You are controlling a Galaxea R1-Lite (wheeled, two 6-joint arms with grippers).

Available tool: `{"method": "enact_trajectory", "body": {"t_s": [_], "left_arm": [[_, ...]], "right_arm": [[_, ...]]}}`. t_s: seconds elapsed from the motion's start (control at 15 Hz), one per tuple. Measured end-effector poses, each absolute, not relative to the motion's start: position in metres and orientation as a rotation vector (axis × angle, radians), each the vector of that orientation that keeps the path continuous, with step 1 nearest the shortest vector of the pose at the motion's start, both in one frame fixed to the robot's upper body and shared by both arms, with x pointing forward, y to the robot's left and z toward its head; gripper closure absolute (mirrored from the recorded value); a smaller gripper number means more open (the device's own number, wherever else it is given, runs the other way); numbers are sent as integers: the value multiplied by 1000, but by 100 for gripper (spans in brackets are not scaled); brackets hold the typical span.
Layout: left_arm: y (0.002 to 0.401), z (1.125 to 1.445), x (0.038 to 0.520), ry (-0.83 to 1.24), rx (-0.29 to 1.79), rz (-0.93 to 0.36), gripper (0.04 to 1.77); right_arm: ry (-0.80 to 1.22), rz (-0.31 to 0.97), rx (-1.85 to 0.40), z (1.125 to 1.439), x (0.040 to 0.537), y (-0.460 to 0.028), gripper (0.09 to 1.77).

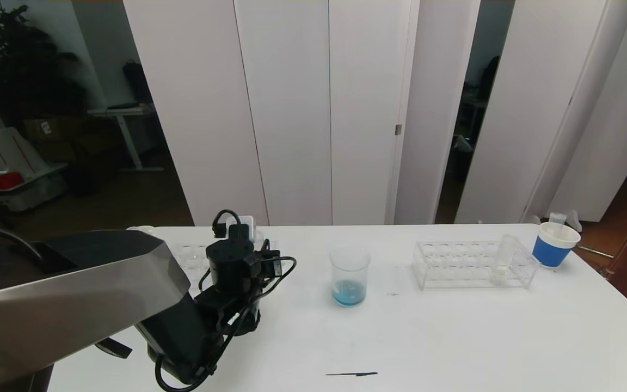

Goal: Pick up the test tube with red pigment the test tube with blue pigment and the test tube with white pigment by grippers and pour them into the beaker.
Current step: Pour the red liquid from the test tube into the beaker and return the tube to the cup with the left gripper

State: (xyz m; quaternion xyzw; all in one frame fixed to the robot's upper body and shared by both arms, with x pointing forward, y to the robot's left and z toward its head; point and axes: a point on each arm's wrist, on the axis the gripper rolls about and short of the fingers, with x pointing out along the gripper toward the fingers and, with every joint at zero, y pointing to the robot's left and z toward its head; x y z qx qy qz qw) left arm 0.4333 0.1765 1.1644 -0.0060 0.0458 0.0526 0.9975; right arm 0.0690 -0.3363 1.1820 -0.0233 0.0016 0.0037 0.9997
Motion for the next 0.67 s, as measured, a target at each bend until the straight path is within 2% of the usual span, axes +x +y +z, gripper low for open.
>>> {"method": "enact_trajectory", "body": {"t_s": [0.33, 0.67], "left_arm": [[172, 1185, 429, 44, 12, 80, 124], [173, 1225, 418, -42, 28, 46, 124]], "right_arm": [[3, 7, -47, 1182, 69, -336, 11], [3, 7, -47, 1182, 69, -336, 11]]}}
